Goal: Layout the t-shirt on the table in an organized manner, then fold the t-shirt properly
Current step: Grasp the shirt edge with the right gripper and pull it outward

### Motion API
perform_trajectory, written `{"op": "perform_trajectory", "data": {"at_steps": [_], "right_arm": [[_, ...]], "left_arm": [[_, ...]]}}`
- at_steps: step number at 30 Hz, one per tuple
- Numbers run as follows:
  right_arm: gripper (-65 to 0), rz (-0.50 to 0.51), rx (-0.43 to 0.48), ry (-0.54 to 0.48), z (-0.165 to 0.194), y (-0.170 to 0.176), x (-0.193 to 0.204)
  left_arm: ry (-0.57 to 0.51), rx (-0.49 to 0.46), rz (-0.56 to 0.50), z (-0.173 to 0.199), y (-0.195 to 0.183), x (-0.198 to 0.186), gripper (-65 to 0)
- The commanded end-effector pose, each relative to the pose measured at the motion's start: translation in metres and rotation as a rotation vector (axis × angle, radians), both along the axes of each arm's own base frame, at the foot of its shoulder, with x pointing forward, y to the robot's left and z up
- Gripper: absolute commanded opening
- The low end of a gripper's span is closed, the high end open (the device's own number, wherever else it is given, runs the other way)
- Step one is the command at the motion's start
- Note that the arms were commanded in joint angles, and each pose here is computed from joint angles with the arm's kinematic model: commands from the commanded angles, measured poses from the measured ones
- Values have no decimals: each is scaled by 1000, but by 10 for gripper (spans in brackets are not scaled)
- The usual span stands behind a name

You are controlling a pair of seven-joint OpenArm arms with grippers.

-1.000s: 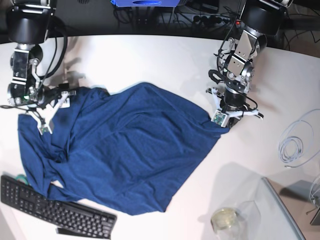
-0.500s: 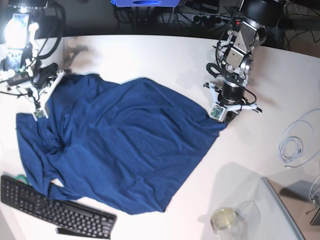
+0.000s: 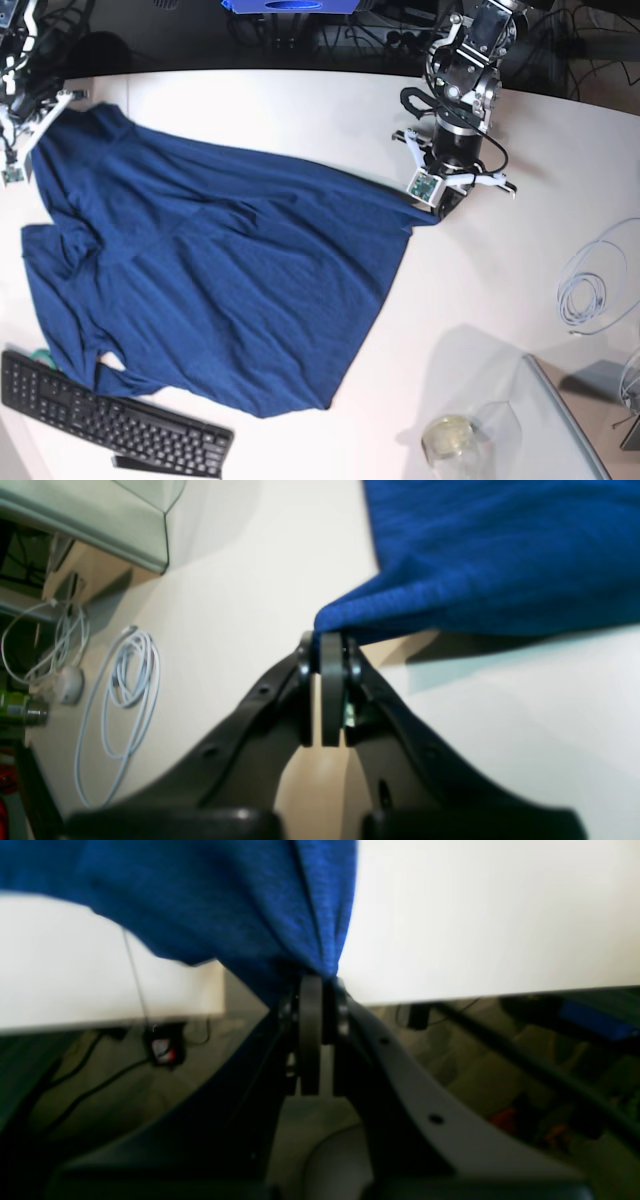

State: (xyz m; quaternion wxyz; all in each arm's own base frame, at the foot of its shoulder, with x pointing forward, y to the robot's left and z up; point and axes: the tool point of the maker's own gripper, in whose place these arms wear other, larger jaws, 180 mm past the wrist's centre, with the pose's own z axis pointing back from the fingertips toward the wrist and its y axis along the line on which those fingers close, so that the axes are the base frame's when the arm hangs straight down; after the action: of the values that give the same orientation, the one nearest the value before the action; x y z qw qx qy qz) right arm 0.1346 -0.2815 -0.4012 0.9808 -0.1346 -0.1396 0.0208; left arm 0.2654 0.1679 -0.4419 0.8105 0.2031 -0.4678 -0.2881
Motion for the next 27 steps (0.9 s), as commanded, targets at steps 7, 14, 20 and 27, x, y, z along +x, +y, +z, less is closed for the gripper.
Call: {"op": "perform_trajectory", "data": {"at_steps": [7, 14, 20, 27], "right_arm": [[-645, -2, 22, -27, 3, 15, -1], [-645, 115, 87, -133, 27, 66, 78], [-636, 316, 161, -171, 36, 135, 173], [-338, 482, 100, -175, 36, 151, 214]], "left_arm": [[-17, 2, -11, 6, -1, -13, -650], [-2, 11, -15, 2, 2, -20, -650], [-1, 9, -12, 1, 1, -19, -650], [0, 16, -8, 1, 4, -18, -650]]}}
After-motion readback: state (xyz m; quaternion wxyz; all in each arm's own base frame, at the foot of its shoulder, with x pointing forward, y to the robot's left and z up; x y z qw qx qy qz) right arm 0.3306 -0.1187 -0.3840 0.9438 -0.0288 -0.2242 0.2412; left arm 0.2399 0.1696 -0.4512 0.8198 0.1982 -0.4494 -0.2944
